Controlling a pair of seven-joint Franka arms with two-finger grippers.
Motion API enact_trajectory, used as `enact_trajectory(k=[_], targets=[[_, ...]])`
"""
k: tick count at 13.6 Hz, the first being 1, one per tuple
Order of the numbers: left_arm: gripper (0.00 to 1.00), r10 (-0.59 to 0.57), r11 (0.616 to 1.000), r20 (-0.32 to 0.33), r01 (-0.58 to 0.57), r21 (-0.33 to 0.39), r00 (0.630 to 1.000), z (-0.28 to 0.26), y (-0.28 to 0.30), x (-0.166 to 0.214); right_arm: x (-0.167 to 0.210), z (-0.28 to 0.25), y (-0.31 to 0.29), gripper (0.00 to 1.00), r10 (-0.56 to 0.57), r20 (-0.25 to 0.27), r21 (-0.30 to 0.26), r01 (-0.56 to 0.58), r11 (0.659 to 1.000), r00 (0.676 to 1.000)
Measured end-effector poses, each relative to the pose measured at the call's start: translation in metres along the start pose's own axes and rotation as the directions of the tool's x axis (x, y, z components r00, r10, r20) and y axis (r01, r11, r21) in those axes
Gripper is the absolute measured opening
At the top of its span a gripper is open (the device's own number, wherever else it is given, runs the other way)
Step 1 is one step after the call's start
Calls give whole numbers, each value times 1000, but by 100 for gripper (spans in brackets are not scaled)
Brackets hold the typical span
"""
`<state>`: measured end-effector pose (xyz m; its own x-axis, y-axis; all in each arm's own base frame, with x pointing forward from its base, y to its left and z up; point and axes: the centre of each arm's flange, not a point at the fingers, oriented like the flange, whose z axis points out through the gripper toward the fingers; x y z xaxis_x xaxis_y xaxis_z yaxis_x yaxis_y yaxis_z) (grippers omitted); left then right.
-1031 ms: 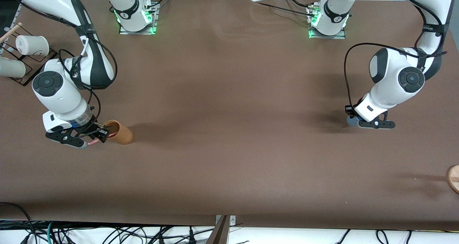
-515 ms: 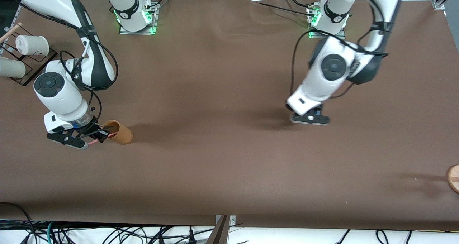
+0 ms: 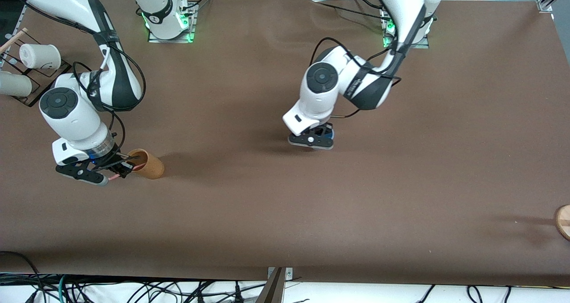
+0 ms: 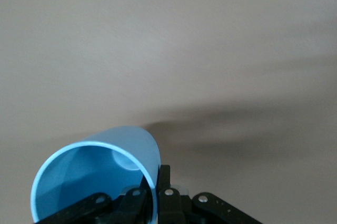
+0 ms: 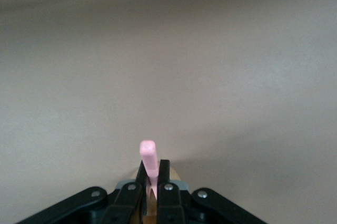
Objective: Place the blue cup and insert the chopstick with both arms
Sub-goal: 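Move the cup with the left gripper while the right gripper extracts the stick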
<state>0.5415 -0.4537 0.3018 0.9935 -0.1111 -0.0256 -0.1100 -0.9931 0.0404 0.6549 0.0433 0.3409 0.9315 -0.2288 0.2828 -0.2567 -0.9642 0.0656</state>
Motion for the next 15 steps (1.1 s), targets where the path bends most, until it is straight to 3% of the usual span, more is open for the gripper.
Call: enact_trajectory(k=[5,11,12,15], targets=[[5,-26,1000,16,26,-7,1000,36,44,-5,21,-69,-8,8,-2,-19,-2,2,1000,1000],[6,-52,999,16,52,-2,999,57,50,-3,50,-188,-17,8,14,31,-45,-12,999,999],[10,-66,998,12,66,-5,998,57,50,-3,50,-198,-22,8,10,36,-46,-8,999,999],[40,-121,992,-6,121,-26,993,48,54,1,34,-212,-60,8,43,45,-39,-41,998,998]])
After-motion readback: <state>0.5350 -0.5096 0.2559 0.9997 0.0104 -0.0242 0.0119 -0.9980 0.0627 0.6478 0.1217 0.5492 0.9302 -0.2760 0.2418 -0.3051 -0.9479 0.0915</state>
